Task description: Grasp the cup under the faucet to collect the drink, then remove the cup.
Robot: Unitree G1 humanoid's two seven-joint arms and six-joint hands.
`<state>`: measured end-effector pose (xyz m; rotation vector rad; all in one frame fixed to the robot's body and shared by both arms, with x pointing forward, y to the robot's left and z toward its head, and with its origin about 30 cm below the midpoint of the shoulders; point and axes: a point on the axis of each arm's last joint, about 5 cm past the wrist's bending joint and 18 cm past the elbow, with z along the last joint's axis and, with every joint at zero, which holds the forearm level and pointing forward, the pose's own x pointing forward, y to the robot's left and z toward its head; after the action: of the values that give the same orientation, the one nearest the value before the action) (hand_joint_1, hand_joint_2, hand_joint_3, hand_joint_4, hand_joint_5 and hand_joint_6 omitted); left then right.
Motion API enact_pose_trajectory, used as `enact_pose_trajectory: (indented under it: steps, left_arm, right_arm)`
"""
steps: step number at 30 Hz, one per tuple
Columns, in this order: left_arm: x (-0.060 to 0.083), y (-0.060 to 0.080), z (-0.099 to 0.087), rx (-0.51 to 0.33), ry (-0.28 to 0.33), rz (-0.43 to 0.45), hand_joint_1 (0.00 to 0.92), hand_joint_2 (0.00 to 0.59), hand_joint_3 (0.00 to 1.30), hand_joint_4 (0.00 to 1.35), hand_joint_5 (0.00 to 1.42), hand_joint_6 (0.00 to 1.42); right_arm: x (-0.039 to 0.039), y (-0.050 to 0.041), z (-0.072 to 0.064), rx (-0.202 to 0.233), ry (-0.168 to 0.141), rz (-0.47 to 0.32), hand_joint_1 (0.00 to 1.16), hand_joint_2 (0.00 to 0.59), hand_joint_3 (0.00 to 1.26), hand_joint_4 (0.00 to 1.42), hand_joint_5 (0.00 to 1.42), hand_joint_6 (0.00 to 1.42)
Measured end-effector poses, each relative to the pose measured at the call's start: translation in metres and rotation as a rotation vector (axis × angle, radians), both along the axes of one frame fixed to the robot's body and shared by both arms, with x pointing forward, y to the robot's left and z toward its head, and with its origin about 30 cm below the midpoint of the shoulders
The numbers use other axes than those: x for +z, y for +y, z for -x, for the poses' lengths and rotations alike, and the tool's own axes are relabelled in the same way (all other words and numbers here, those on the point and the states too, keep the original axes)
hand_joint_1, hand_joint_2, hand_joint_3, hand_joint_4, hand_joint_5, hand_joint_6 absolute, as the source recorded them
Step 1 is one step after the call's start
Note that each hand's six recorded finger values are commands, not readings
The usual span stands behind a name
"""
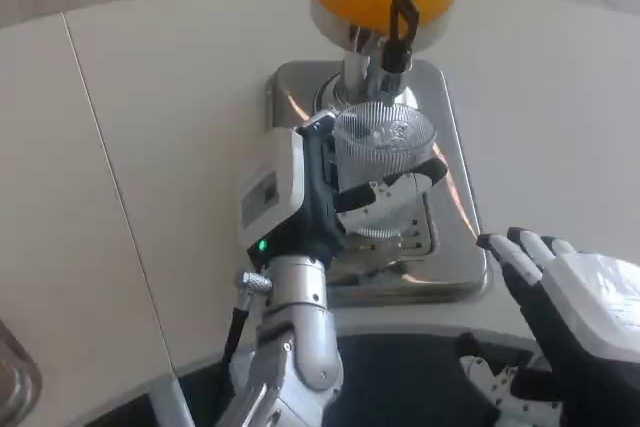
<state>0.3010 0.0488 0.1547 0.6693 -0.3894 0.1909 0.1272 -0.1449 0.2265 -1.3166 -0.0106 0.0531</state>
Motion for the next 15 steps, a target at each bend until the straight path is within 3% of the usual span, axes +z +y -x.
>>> enact_pose_trajectory:
  steps: [7,15]
  left_arm:
    - [-0.0025,0.0011,0.0027,-0.005,-0.007,-0.023,0.324,0.086,0.5,0.31,0.59,0.93]
    - [0.0016,0.0022,0.0052,0.016,-0.028,-0.022,0.273,0.089,0.47,0.26,0.51,0.65]
  right_arm:
    - [-0.002,-0.0008,0.002,-0.005,0.016,-0.012,0.54,0.468,0.08,0.0,0.0,0.0]
    - [0.0,-0.0017,0.0041,-0.003,0.001,-0.023,0.54,0.468,0.08,0.0,0.0,0.0]
